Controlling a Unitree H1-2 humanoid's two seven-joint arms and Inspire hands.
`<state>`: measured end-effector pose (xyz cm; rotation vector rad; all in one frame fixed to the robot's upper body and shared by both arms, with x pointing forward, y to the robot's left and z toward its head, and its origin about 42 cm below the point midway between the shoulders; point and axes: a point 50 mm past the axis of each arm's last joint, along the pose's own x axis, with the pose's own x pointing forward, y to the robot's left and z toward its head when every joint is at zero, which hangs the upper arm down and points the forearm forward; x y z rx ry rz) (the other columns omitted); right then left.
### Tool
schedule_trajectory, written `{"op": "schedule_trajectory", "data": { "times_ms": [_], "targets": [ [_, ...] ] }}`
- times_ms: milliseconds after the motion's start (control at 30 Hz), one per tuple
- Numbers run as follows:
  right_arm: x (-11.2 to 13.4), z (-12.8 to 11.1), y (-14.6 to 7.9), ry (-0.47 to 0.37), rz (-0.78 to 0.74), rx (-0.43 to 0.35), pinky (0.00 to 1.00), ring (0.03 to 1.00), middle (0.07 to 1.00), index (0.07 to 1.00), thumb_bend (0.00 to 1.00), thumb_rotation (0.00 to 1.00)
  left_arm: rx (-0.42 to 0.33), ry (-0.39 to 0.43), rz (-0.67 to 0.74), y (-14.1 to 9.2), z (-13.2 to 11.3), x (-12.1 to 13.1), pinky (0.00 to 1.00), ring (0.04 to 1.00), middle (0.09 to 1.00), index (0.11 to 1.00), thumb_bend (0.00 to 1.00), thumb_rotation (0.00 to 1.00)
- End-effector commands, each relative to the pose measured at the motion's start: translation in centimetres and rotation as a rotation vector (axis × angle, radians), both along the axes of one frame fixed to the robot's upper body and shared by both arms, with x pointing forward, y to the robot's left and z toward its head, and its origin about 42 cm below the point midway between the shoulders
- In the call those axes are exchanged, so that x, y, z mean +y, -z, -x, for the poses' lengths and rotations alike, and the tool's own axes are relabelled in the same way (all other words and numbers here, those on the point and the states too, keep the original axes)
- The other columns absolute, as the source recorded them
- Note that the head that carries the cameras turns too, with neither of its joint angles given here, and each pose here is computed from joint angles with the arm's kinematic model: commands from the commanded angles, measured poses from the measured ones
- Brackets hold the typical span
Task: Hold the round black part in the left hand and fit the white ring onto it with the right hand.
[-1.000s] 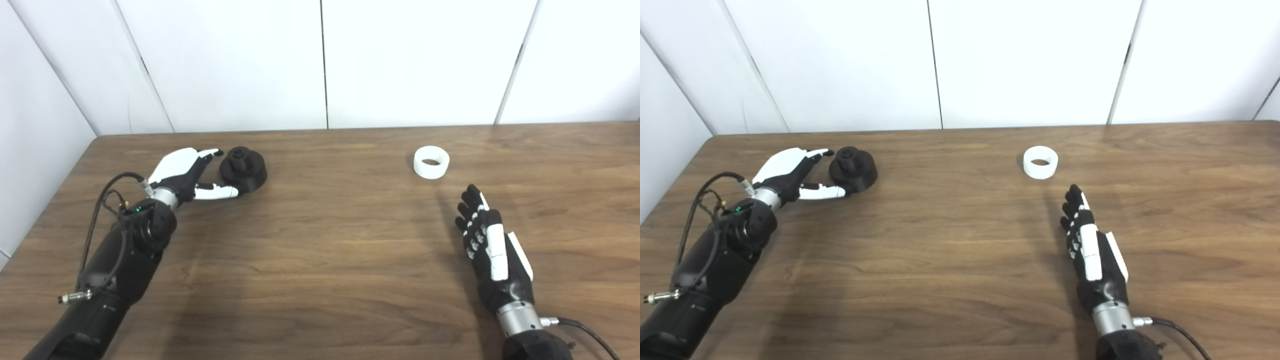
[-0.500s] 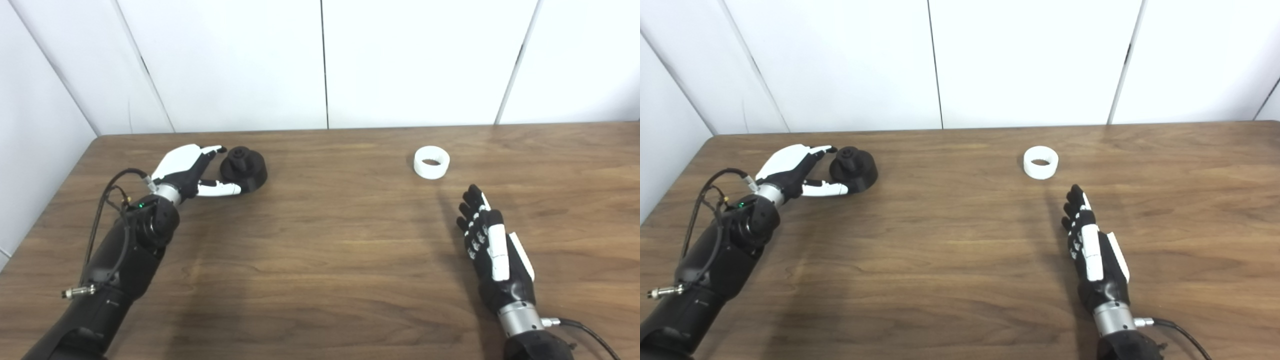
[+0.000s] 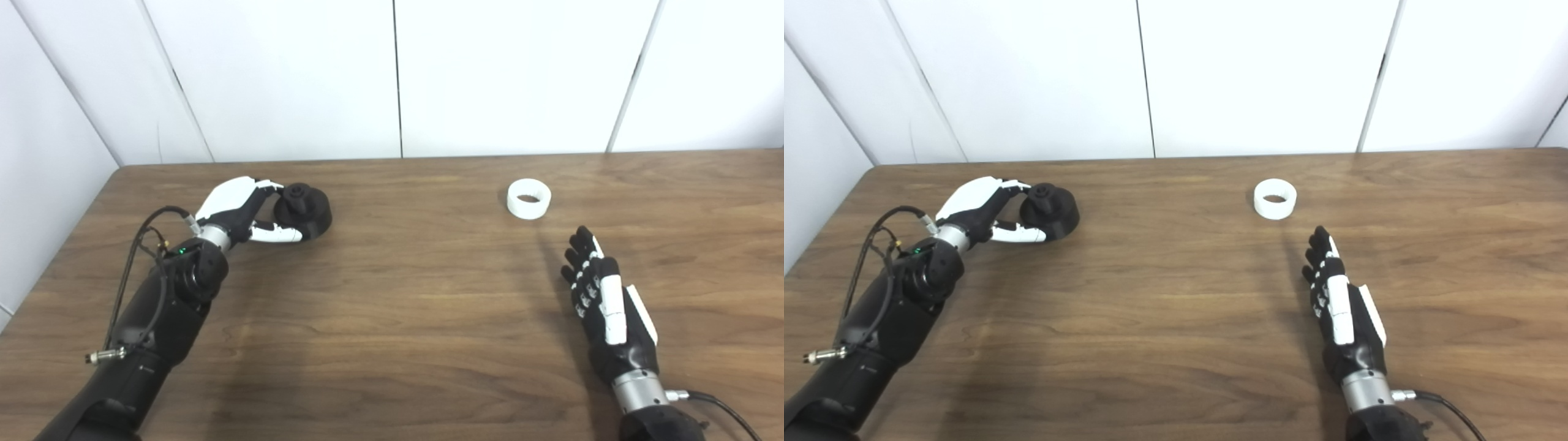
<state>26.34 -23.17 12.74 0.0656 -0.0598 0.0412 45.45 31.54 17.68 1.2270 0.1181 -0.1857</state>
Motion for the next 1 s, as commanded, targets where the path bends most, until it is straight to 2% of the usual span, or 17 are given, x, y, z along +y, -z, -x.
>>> {"op": "schedule_trajectory", "data": {
  "times_ms": [0,267,433,733,967],
  "targets": [
    [-0.3,1.0,-0.4,0.0,0.005,-0.035,0.99,1.0,1.0,1.0,0.67,1.0,-0.097,0.017,-0.001,-3.5,-1.6,-0.1,0.98,0.999,0.942,0.805,0.81,0.55],
    [-0.4,1.0,-0.4,-0.012,0.005,-0.036,1.0,1.0,1.0,1.0,0.67,1.0,-0.11,0.029,0.008,-3.3,-1.6,-0.3,0.99,0.991,0.931,0.743,0.76,0.5],
    [-0.4,0.9,-0.5,-0.006,0.012,-0.034,0.99,1.0,0.996,1.0,0.67,1.0,-0.118,0.026,0.026,-3.2,-1.6,-0.4,0.98,0.983,0.928,0.709,0.72,0.39],
    [-0.3,0.9,-0.7,-0.009,0.011,-0.035,0.99,1.0,0.997,1.0,0.67,1.0,-0.116,0.028,0.028,-3.0,-1.4,-0.6,0.98,0.981,0.93,0.696,0.71,0.36],
    [-0.2,0.7,-0.8,-0.013,0.012,-0.036,0.99,1.0,1.0,1.0,0.67,1.0,-0.142,0.067,0.044,-3.0,-0.3,-1.3,0.96,0.97,0.912,0.69,0.72,0.36]
  ]
}}
